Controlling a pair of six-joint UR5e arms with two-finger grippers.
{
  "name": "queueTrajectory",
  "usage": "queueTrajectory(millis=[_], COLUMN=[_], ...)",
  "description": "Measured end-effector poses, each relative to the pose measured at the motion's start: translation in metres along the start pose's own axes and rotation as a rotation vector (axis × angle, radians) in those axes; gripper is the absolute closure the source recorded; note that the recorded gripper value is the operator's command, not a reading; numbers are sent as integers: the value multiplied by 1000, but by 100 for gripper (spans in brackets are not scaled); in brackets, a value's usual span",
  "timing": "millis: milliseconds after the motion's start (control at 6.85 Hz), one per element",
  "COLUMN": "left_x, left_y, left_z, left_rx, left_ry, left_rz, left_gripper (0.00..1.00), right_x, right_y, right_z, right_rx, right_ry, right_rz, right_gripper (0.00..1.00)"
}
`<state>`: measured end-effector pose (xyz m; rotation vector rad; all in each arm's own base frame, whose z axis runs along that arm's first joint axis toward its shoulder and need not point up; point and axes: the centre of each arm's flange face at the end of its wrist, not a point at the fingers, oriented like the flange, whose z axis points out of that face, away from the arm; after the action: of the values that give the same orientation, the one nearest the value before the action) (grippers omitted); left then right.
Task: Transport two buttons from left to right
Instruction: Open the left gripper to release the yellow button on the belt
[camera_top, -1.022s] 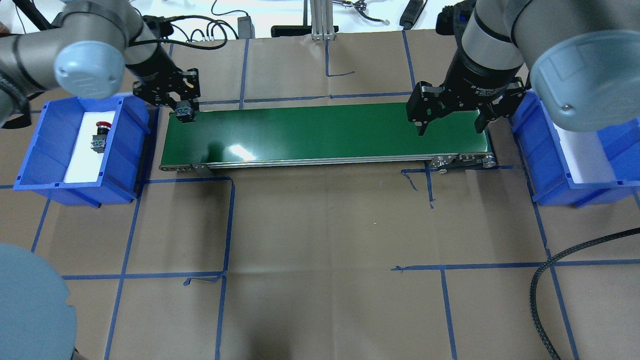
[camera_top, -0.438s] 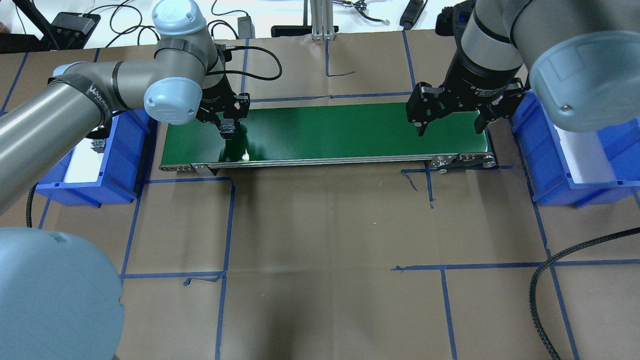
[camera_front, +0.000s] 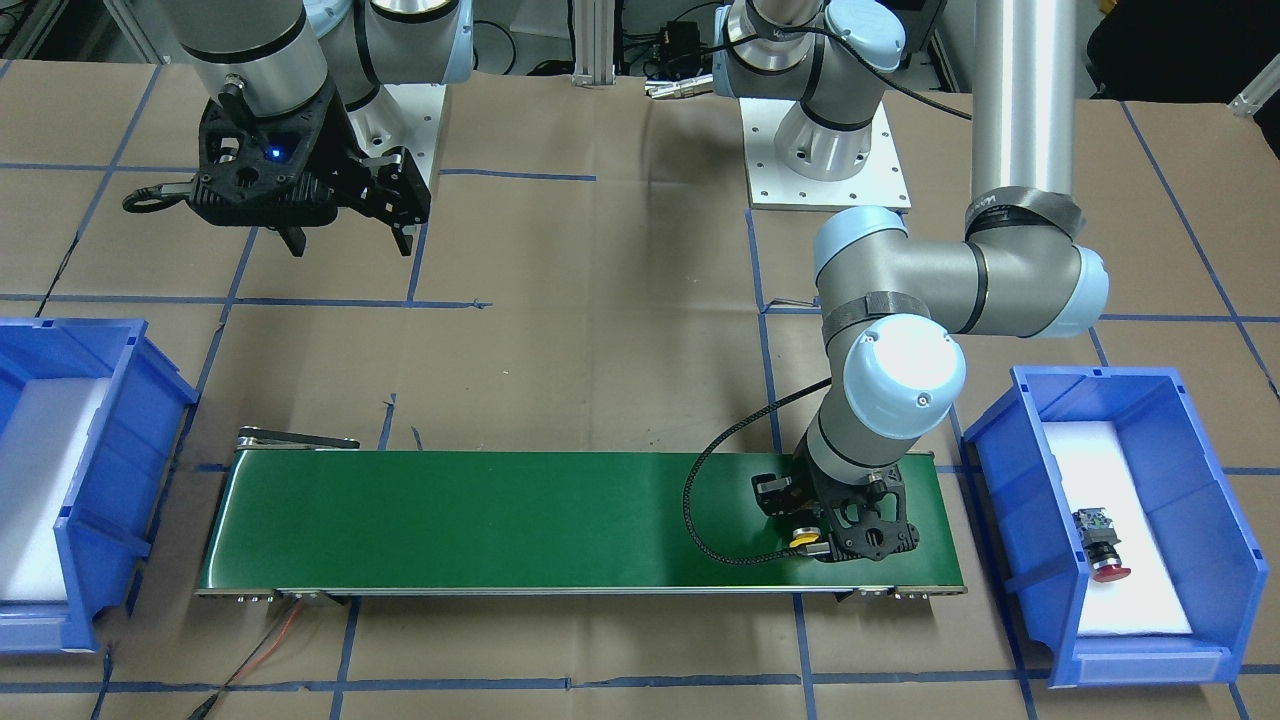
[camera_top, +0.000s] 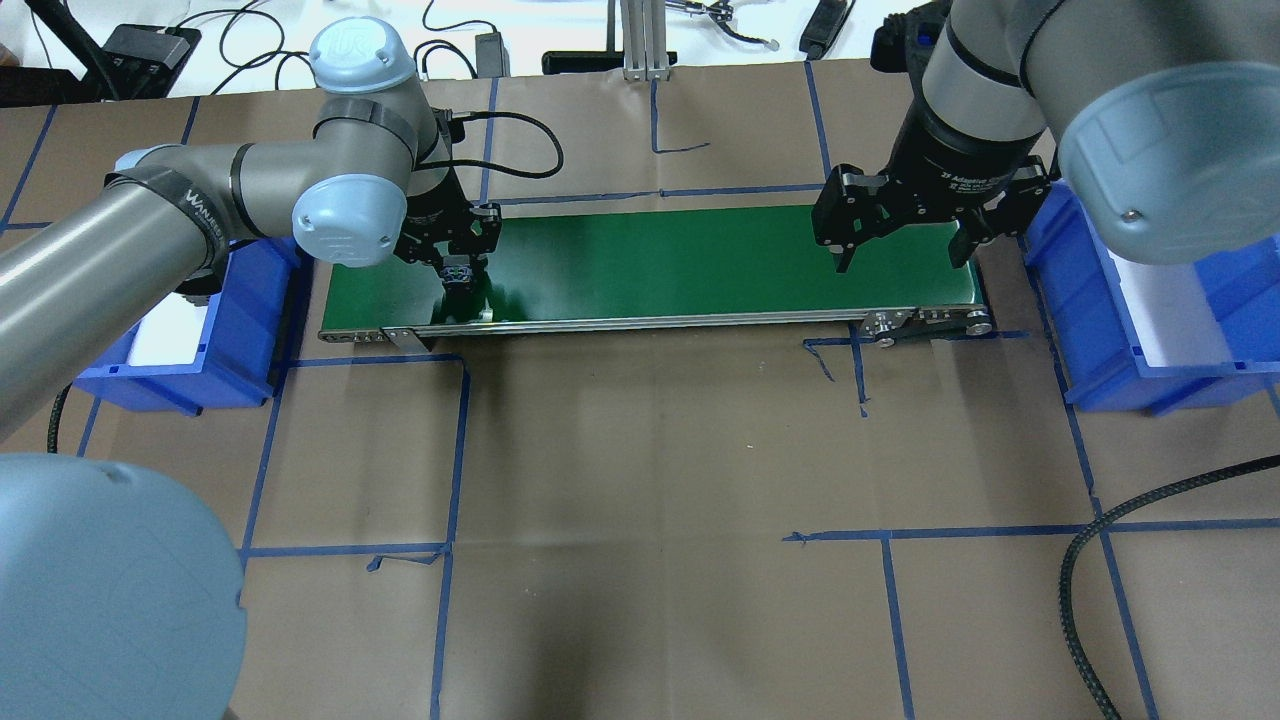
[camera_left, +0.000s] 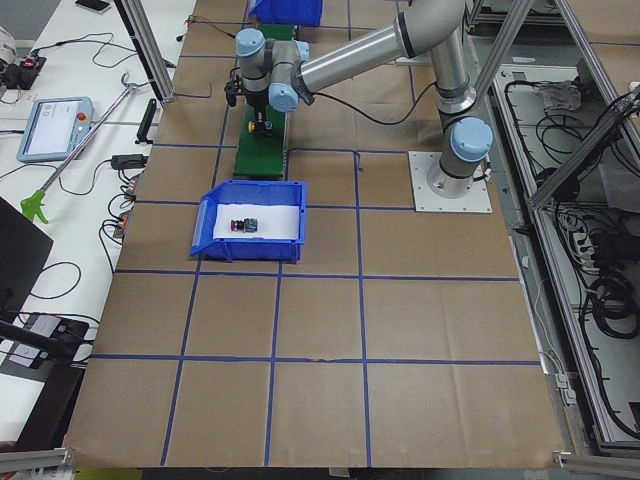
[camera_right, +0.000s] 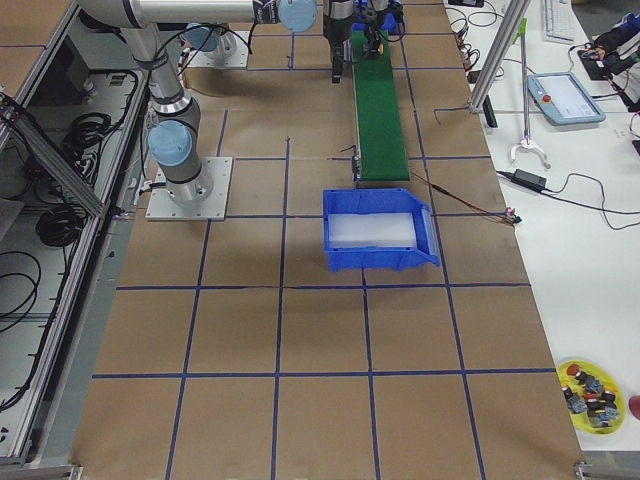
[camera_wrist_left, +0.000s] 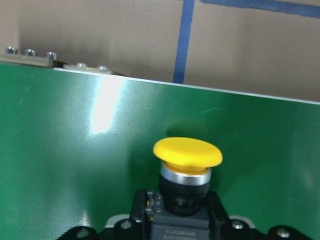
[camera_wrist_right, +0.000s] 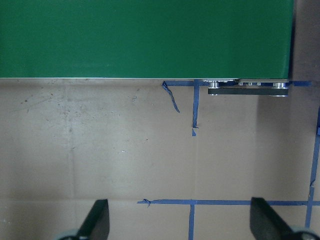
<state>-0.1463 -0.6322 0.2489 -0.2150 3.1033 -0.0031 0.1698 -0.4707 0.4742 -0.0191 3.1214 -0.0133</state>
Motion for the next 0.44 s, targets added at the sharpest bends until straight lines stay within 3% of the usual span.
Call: queueTrajectory(millis=[438], left_x=[-9], left_y=[-4], left_z=[-36], left_rx=[38], left_ry=[4], left_rz=[-17], left_gripper=[0], right_x=[0], right_y=[0], right_z=[0], right_rx=[0], right_ry=[0], right_rz=[0], right_gripper=[0])
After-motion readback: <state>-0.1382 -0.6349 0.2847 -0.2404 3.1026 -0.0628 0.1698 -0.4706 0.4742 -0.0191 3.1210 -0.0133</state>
